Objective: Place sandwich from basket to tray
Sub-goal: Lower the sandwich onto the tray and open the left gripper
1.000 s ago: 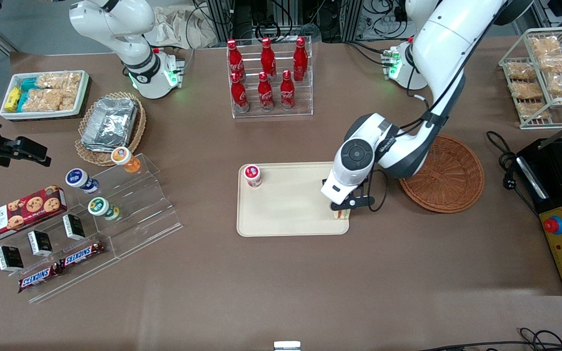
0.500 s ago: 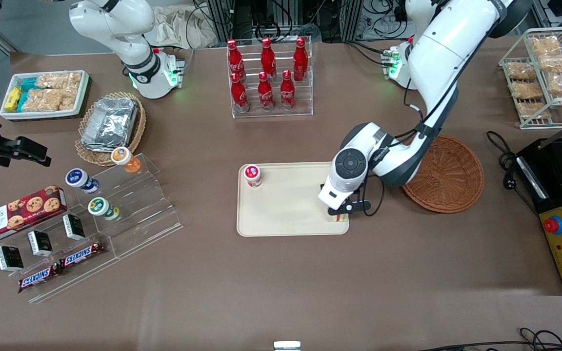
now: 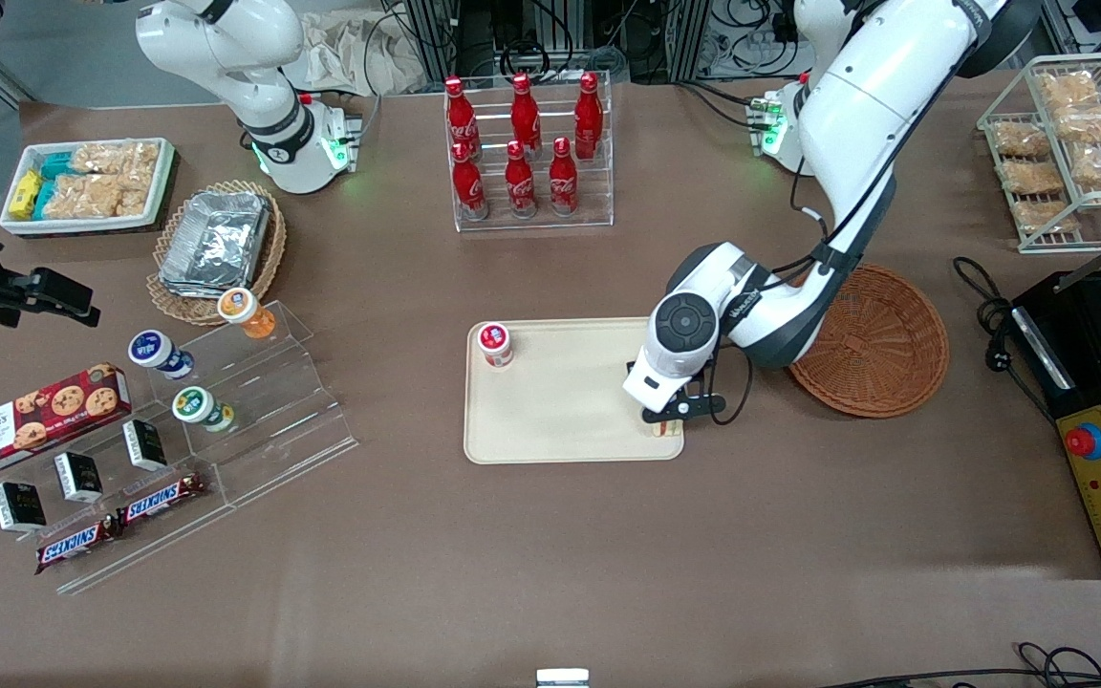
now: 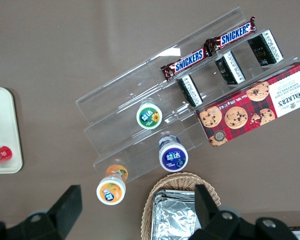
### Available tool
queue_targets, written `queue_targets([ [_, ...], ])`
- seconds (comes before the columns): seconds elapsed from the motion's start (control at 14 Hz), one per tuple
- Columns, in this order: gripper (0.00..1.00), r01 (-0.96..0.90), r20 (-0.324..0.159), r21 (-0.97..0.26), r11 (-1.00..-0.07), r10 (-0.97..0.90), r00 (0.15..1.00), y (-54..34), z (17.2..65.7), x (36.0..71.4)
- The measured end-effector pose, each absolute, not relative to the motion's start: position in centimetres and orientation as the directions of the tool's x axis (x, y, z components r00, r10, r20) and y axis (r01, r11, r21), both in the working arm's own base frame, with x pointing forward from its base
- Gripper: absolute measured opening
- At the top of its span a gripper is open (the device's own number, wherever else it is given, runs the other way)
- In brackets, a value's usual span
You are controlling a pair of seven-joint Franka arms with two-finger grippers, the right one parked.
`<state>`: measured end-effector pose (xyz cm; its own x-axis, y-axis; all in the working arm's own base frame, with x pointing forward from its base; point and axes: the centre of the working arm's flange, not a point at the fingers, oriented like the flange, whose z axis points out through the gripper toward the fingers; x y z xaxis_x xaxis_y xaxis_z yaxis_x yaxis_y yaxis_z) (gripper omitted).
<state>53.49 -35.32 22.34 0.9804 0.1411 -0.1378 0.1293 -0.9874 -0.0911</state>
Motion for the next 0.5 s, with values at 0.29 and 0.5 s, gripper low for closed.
queue_targets([
  [0.29,0.82,0.130,-0.136,-0.090,-0.987,0.141,0.981,-35.34,22.39,53.54],
  [0.5,0.84,0.130,-0.135,-0.089,-0.987,0.141,0.981,-35.36,22.46,53.60],
])
